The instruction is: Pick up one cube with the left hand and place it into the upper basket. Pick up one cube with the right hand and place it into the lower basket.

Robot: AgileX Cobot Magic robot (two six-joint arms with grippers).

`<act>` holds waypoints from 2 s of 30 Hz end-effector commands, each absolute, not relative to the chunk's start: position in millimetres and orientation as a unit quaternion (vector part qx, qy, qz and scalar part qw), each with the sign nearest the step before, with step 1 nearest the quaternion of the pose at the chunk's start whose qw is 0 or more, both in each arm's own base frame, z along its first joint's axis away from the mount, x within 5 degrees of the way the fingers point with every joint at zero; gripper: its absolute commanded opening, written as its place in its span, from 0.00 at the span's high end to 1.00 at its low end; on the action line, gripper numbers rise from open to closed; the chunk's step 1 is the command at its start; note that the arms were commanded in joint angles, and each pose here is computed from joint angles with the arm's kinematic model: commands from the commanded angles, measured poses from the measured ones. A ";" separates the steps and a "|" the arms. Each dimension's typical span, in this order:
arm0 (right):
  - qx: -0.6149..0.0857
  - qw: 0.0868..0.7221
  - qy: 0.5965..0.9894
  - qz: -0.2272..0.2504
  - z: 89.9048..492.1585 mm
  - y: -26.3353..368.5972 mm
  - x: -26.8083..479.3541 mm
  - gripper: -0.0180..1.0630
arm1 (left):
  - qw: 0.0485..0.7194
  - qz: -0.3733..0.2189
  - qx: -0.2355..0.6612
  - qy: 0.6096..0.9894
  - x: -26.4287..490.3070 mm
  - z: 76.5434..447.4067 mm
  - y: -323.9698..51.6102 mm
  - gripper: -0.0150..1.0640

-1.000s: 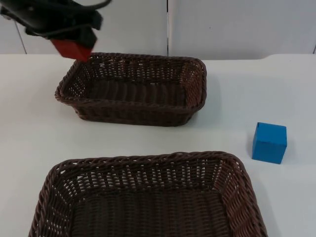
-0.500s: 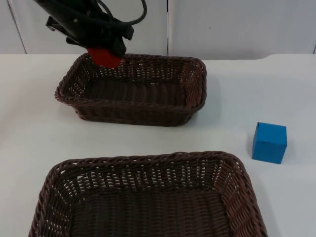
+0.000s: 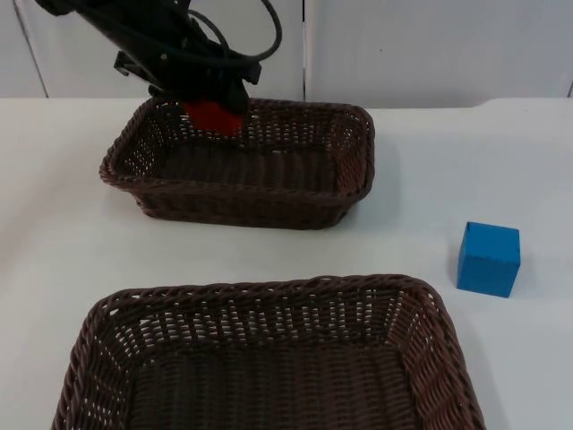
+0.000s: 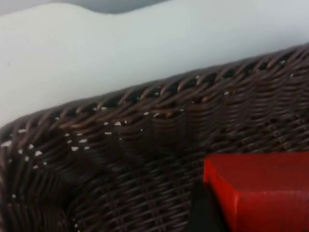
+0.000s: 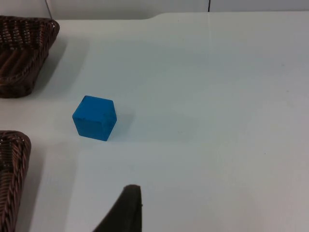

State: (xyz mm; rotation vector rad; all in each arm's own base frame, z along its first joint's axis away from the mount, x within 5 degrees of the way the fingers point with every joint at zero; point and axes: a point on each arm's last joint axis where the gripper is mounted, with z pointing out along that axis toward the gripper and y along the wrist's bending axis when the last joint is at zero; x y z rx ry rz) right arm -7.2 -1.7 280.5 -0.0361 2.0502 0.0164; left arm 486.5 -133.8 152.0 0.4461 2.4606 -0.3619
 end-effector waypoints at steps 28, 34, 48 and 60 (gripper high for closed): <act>-0.014 0.520 0.854 0.006 280.1 -1.7 -7.4 0.01 | 0.256 -0.144 0.161 0.942 487.0 104.2 -137.5 0.73; -0.014 0.520 0.854 0.006 280.1 -1.7 -7.4 0.01 | 0.250 -0.158 0.150 0.943 485.7 105.7 -139.2 0.26; -0.014 0.520 0.854 0.005 280.1 -1.9 -7.4 0.01 | 0.275 -0.169 0.160 0.933 480.8 154.7 -140.2 0.13; -0.014 0.520 0.854 0.005 280.1 -1.9 -7.4 0.01 | 0.310 -0.174 0.184 0.916 465.8 223.2 -138.3 0.13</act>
